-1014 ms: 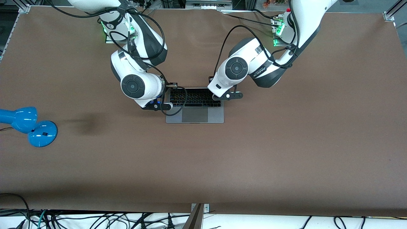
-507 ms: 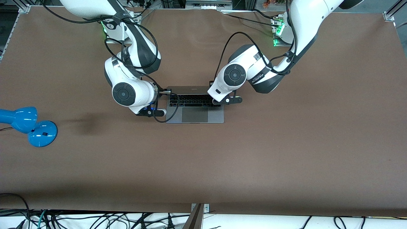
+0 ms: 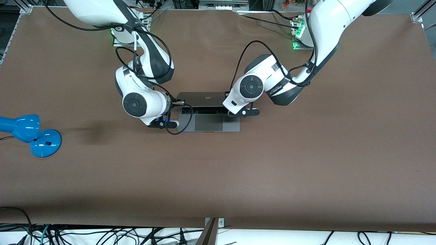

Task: Close laptop with both arms from behind
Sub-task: 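Push the screen forward with both grippers, tilting it down, then press the screen down flat onto the keyboard with both grippers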

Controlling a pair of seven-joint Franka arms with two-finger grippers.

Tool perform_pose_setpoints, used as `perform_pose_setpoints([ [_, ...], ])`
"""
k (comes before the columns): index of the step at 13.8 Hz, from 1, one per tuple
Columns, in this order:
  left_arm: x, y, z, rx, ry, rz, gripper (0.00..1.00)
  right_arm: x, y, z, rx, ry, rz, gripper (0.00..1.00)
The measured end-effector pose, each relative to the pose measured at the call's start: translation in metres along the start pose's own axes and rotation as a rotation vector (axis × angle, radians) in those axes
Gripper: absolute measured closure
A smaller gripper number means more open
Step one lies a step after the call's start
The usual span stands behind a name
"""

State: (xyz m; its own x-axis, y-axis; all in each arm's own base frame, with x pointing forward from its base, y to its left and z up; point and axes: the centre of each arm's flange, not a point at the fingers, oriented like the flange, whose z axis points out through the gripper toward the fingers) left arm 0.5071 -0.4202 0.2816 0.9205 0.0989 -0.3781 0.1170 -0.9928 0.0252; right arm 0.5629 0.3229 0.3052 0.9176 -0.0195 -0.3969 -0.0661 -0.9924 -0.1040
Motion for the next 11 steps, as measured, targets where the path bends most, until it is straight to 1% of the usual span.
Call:
perform_pose_setpoints([
  [4,0.014,0.001,0.002,-0.005,0.009,-0.017,0.99,0.011,-0.001,0.008,0.019,0.035,0.003,0.94],
  [7,0.025,0.005,0.007,-0.01,0.012,-0.027,0.99,0.02,-0.001,0.017,0.03,0.059,-0.018,0.94],
  [11,0.039,0.006,0.015,-0.007,0.02,-0.035,0.99,0.03,0.006,0.026,-0.003,0.081,-0.062,0.95],
])
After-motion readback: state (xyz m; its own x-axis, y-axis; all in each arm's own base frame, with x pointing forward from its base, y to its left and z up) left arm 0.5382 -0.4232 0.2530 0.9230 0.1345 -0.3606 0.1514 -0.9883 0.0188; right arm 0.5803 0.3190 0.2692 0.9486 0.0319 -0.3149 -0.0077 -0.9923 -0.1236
